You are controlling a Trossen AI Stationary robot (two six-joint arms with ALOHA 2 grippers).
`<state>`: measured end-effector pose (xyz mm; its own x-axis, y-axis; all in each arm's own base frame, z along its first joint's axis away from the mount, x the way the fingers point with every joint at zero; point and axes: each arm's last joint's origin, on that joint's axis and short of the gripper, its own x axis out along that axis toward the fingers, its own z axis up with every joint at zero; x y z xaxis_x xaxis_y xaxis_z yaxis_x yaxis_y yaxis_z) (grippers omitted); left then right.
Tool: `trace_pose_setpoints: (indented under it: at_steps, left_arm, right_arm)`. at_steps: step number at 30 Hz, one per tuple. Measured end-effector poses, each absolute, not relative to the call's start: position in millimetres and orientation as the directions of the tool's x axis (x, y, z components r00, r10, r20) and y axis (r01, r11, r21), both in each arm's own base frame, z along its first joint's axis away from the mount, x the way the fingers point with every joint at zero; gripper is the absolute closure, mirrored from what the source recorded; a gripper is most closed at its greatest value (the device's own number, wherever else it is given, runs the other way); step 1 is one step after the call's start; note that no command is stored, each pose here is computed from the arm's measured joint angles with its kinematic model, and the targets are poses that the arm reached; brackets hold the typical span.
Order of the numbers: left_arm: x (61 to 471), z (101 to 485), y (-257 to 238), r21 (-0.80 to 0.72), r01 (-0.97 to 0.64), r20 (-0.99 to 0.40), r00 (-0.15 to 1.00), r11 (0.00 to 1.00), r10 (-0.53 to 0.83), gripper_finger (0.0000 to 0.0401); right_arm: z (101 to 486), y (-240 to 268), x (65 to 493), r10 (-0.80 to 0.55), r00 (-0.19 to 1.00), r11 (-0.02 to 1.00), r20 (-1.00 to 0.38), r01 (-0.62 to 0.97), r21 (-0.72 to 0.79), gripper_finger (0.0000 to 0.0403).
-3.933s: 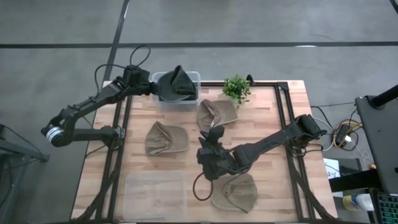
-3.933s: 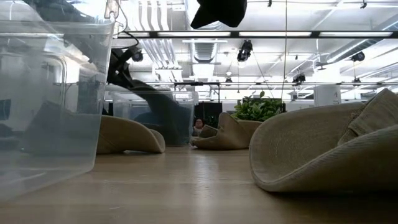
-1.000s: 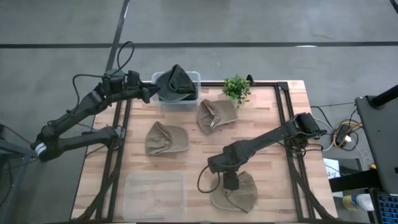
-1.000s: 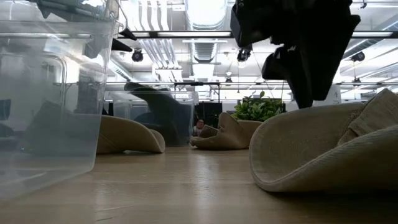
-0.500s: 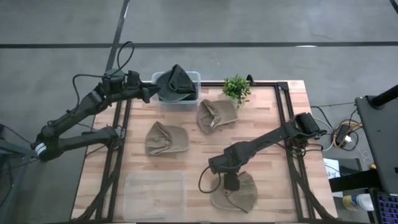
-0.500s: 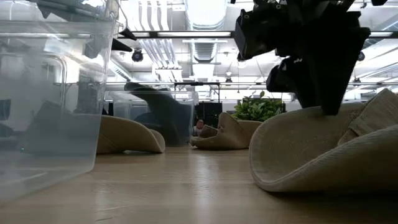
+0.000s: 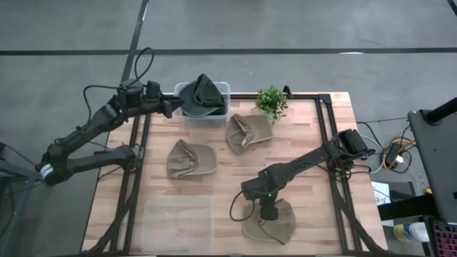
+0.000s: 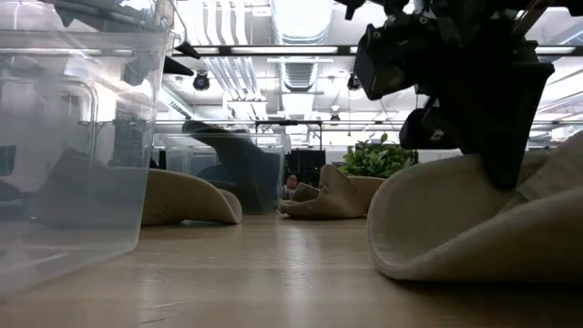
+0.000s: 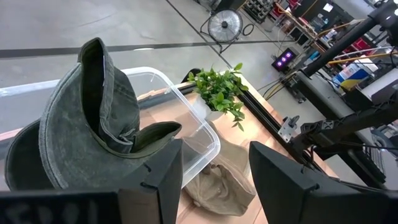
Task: Pick & Place hat
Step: Put the bottom brown cap in the bottom transparent bin
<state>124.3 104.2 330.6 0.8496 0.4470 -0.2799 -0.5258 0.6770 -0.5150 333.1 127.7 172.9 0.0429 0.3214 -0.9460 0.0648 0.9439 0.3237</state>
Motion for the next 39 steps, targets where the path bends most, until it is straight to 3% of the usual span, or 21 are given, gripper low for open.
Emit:
trace_pose_setpoints:
  at_steps: [4, 10, 18, 25, 32, 39]
  left_arm:
    - [125, 331, 104, -0.525, -0.519, -0.279, 0.854, 0.675, 0.439, 0.0225]
    - [126, 332, 102, -0.550, -0.443, -0.256, 0.896, 0.708, 0.363, 0.0225]
    - [132, 335, 93, -0.488, -0.303, -0.219, 0.950, 0.819, 0.221, 0.0225]
    - [139, 337, 84, -0.393, -0.228, -0.206, 0.966, 0.891, 0.156, 0.0225]
    - [146, 346, 75, -0.289, -0.128, -0.115, 0.988, 0.949, 0.099, 0.0225]
    - [161, 346, 68, -0.322, -0.058, -0.099, 0.995, 0.945, 0.028, 0.0225]
  right_arm:
    - [186, 127, 335, 0.263, 0.043, 0.963, -0.964, 0.054, 0.265, 0.0389]
    - [224, 121, 340, 0.041, 0.059, 0.998, -0.997, 0.042, 0.043, 0.0390]
    - [286, 116, 349, -0.208, 0.215, 0.978, -0.954, 0.033, -0.206, 0.0390]
    - [338, 107, 347, -0.448, 0.337, 0.894, -0.828, 0.137, -0.427, 0.0390]
    - [372, 97, 349, -0.586, 0.435, 0.809, -0.683, 0.271, -0.522, 0.0390]
    - [391, 75, 353, -0.631, 0.448, 0.775, -0.633, 0.350, -0.525, 0.0390]
